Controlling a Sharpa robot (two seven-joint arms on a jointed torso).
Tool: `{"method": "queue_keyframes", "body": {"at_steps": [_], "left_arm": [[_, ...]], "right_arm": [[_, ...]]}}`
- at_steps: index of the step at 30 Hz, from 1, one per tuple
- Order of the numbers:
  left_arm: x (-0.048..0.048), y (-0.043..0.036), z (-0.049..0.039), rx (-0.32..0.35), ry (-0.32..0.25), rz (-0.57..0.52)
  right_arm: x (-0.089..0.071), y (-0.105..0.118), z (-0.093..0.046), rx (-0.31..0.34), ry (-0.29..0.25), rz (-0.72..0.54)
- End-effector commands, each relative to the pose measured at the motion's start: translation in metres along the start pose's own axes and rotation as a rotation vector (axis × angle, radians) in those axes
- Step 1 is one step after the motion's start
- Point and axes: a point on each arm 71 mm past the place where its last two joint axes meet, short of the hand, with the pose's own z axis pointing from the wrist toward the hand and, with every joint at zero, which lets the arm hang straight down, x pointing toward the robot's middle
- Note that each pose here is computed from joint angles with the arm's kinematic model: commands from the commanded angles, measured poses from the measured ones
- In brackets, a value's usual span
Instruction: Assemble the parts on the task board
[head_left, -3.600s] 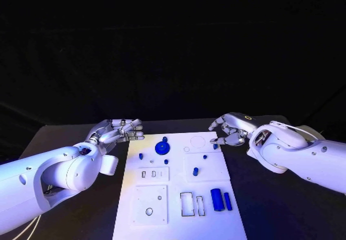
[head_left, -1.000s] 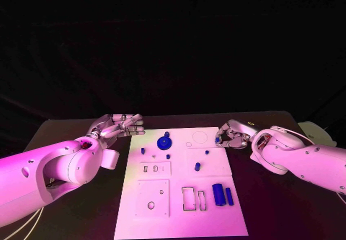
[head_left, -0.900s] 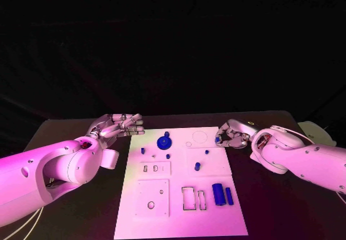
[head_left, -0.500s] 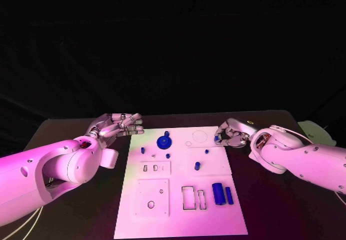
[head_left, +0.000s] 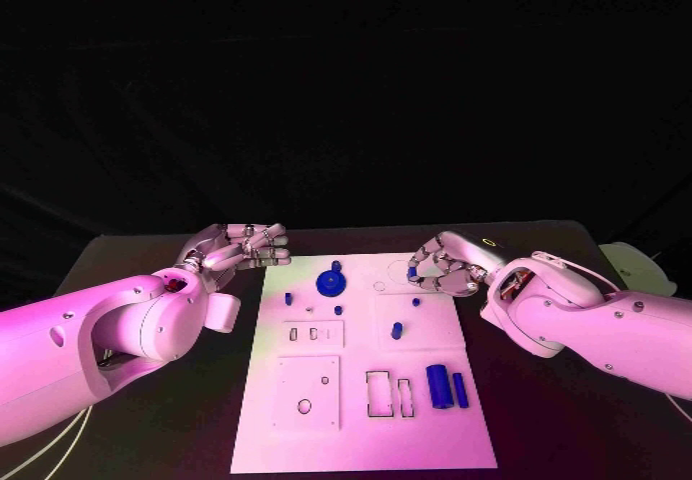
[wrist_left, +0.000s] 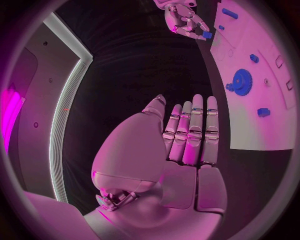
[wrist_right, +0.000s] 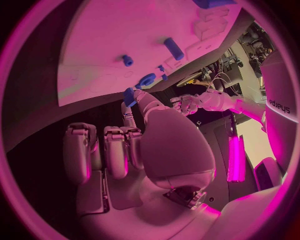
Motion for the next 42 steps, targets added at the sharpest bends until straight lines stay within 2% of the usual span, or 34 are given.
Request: {"method": "queue_keyframes", "body": {"at_steps": [1,8,17,28,33,42], "left_arm": [[0.0041,-0.0004,0.002,0.005,0.022,-0.009],[0.0107,0.0011,0.0067,0.003,0.037,-0.014],[0.0156,0.0019,0.0092,0.001,0.047,-0.018],[0.0179,0.0022,0.0095,-0.004,0.052,-0.019],[0.0182,0.0023,0.0094,-0.006,0.053,-0.019],[0.0183,0.0022,0.0091,-0.007,0.054,-0.02]], "right_arm": [[0.004,0.022,0.004,-0.011,-0.008,-0.012],[0.028,0.067,0.014,-0.09,0.059,0.02],[0.062,0.1,0.019,-0.125,0.126,0.034],[0.093,0.115,0.024,-0.141,0.173,-0.038],[0.101,0.12,0.026,-0.146,0.178,-0.058],[0.106,0.119,0.029,-0.133,0.178,-0.084]]}}
